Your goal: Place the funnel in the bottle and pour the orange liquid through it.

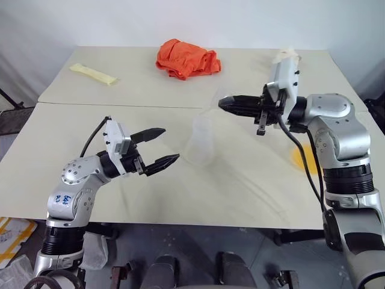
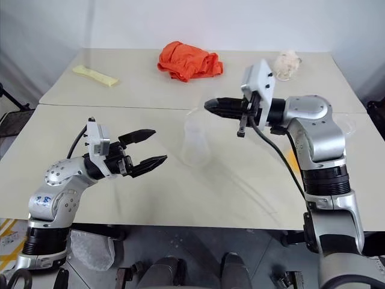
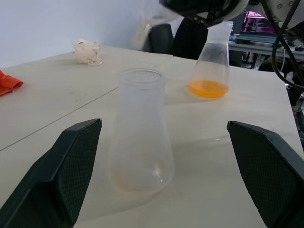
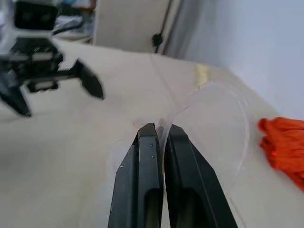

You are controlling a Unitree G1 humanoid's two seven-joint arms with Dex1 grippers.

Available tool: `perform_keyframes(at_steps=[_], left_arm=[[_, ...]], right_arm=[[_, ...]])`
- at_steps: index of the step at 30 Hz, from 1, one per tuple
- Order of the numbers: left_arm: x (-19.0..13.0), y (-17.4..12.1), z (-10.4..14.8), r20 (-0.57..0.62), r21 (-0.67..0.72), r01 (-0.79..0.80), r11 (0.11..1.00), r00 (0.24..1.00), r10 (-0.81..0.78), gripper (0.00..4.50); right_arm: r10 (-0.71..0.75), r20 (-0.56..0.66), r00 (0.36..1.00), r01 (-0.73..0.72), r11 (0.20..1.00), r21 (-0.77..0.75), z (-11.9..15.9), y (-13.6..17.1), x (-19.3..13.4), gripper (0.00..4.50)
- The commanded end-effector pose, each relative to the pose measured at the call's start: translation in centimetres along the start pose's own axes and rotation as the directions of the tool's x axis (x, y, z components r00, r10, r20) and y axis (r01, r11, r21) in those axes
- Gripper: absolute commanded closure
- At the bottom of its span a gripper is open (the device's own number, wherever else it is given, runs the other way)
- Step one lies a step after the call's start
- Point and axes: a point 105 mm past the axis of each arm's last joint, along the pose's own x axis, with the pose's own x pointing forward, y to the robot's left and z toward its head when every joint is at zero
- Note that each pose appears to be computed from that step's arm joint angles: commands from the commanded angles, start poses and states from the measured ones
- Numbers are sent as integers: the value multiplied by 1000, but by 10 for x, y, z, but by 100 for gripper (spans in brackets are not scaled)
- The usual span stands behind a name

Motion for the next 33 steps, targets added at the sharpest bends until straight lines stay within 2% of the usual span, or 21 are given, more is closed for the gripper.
perform_keyframes(at_steps=[1, 18, 19, 21, 30, 31, 33], left_arm=[[-1, -3, 7, 13, 38, -3, 999, 1000, 2, 0], [-3, -4, 4, 28, 44, -37, 998, 999, 36, 0], [-3, -4, 4, 30, 45, -39, 998, 999, 38, 0], [-2, -4, 4, 32, 46, -41, 998, 999, 40, 0], [-1, -4, 2, 42, 43, -45, 998, 998, 43, 0], [-1, -4, 2, 42, 42, -45, 998, 998, 43, 0], [-1, -3, 1, 43, 39, -43, 998, 998, 42, 0]], right_arm=[[31, -32, 999, -33, 998, -53, 5, 0, -5, 444], [64, -129, 990, -76, 993, -91, -14, 0, 12, 444], [69, -129, 989, -80, 993, -86, -14, 0, 13, 394], [59, -121, 991, -72, 992, -103, -13, -1, 16, 346], [76, -70, 995, -86, 986, -146, -3, -1, 9, 26], [78, -68, 995, -87, 985, -148, -2, -1, 8, 2], [86, -57, 995, -93, 984, -153, -1, 1, 6, 2]])
